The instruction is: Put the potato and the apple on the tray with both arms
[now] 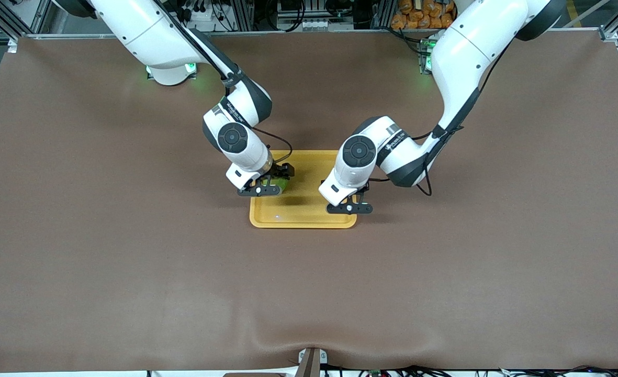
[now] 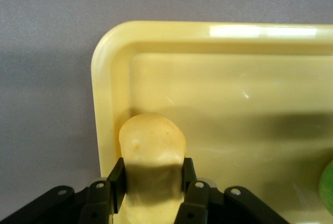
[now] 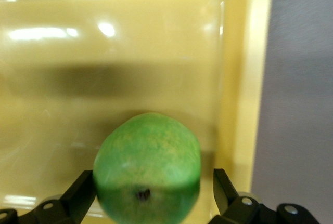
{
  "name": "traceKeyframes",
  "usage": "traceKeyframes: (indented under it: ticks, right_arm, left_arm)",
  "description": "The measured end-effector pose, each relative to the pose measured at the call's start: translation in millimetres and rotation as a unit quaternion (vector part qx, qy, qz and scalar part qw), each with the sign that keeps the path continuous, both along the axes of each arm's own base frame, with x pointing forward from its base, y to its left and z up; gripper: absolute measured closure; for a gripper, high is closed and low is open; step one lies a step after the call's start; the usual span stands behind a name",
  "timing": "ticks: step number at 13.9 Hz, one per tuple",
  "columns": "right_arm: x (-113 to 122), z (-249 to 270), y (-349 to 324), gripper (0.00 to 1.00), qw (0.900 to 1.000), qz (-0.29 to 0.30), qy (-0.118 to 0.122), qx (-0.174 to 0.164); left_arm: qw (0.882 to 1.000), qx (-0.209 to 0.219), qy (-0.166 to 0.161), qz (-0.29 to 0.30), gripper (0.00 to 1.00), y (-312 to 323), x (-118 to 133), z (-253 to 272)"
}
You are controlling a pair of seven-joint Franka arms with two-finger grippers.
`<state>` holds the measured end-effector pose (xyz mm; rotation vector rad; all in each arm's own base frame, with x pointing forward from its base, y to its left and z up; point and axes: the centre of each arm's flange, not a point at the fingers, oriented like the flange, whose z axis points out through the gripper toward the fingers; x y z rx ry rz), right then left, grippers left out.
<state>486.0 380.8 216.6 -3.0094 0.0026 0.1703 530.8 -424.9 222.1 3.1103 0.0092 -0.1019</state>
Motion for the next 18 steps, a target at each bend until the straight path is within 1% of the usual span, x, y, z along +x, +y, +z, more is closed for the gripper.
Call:
traceKeyframes:
  ticks: [1, 2, 3, 5, 7, 9, 11, 15, 17, 18]
  right_arm:
    - [5.7, 15.6, -5.5, 0.0, 1.0, -0.003, -0.001, -0.006]
    - [13.6, 33.0, -15.6, 0.0, 1.0, -0.01, -0.004, -0.011]
    - [22.3, 51.2, -29.9, 0.0, 1.0, -0.021, -0.006, -0.016]
    - [40.9, 85.9, -65.1, 0.0, 0.998, -0.049, -0.014, -0.022]
    - [59.6, 118.9, -105.2, 0.0, 0.997, -0.072, -0.03, -0.023]
    - [73.3, 147.1, -149.3, 0.0, 0.996, -0.076, -0.039, -0.028]
    - [81.5, 176.0, -197.8, 0.0, 0.996, -0.069, -0.045, -0.036]
    - [80.6, 238.6, -284.8, 0.0, 0.995, -0.051, -0.066, -0.051]
    - [77.9, 259.7, -344.5, 0.0, 0.995, -0.035, -0.07, -0.057]
    - [75.5, 270.1, -373.9, 0.0, 0.996, -0.03, -0.065, -0.058]
  left_arm:
    - [1.0, 0.001, 0.0, 0.005, 0.54, 0.2, 0.1, -1.0]
    - [1.0, 0.003, -0.002, 0.006, 0.49, 0.5, 0.4, -1.6]
    - [1.0, 0.007, -0.007, 0.004, 0.38, 0.8, 0.9, -1.5]
    - [1.0, 0.012, -0.017, 0.001, 0.21, 1.0, 2.6, -0.3]
    - [1.0, 0.009, -0.023, 0.004, 0.0, 2.3, 8.2, 5.3]
    - [0.999, 0.011, -0.033, 0.013, 0.0, 10.9, 20.4, 20.0]
    - [0.999, 0.025, -0.041, 0.025, 0.0, 31.4, 35.7, 47.8]
    - [0.996, 0.058, -0.057, 0.037, 0.0, 91.6, 62.9, 117.7]
    - [0.995, 0.064, -0.061, 0.052, 0.0, 115.6, 69.6, 148.5]
    - [0.995, 0.065, -0.061, 0.051, 0.0, 126.7, 72.0, 162.0]
